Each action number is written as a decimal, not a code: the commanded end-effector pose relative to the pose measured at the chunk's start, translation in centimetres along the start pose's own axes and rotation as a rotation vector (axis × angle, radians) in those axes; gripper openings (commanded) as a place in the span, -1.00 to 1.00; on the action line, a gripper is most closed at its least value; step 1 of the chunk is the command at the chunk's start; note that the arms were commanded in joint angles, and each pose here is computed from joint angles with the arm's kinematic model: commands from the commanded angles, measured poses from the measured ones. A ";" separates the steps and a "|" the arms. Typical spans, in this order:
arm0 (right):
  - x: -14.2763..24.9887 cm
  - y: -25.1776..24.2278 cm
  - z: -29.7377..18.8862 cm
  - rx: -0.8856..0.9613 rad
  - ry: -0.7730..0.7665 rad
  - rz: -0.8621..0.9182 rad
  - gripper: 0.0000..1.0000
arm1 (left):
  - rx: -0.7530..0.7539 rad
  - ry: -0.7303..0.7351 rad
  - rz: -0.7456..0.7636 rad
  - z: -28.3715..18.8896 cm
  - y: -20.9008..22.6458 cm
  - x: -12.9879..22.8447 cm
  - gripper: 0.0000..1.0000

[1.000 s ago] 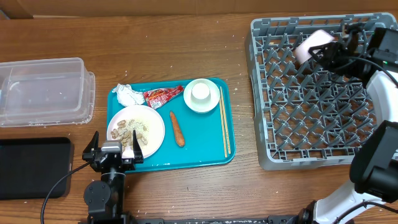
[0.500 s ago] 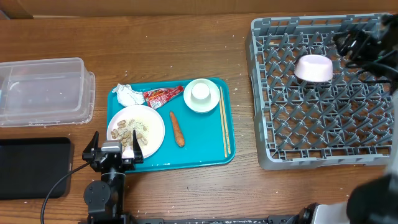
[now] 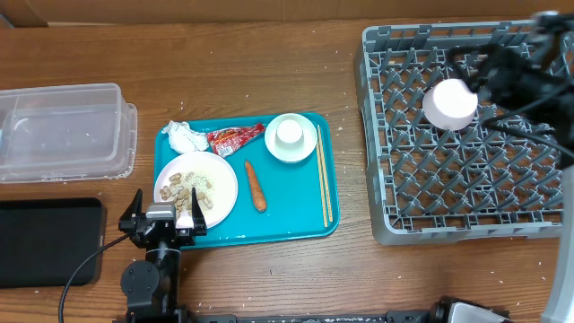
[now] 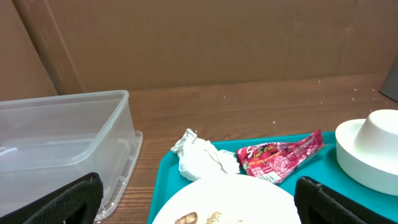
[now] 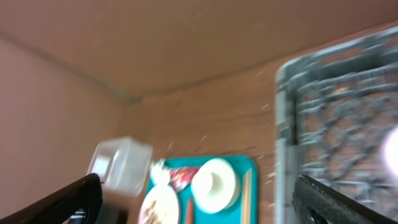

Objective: Sort waste into correct bins and load items into the dishwasher
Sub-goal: 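Return the right gripper to the tray and grasp the white cup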

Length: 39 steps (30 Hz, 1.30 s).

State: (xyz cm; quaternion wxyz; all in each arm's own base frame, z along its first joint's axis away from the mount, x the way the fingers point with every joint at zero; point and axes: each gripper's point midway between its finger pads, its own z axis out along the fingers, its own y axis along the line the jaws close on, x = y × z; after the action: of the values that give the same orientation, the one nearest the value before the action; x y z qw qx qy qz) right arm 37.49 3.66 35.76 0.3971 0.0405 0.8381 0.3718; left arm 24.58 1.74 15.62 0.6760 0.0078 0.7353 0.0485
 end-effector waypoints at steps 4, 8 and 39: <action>5.8 2.3 8.4 0.199 0.171 -0.145 0.95 | -0.013 -0.004 -0.003 0.0 0.3 0.0 1.00; 9.8 3.2 13.7 0.334 0.227 -0.205 0.95 | -0.013 -0.004 -0.003 0.0 0.3 0.0 1.00; 24.8 -1.0 28.9 0.458 0.485 -0.336 0.68 | -0.013 -0.004 -0.003 0.0 0.3 0.0 1.00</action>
State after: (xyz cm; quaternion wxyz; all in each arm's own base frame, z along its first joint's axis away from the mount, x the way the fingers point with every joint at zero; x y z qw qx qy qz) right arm 40.65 28.53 7.45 0.2165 -0.1015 0.9656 0.1022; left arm 24.58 1.75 15.62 0.6760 0.0078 0.7353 0.0487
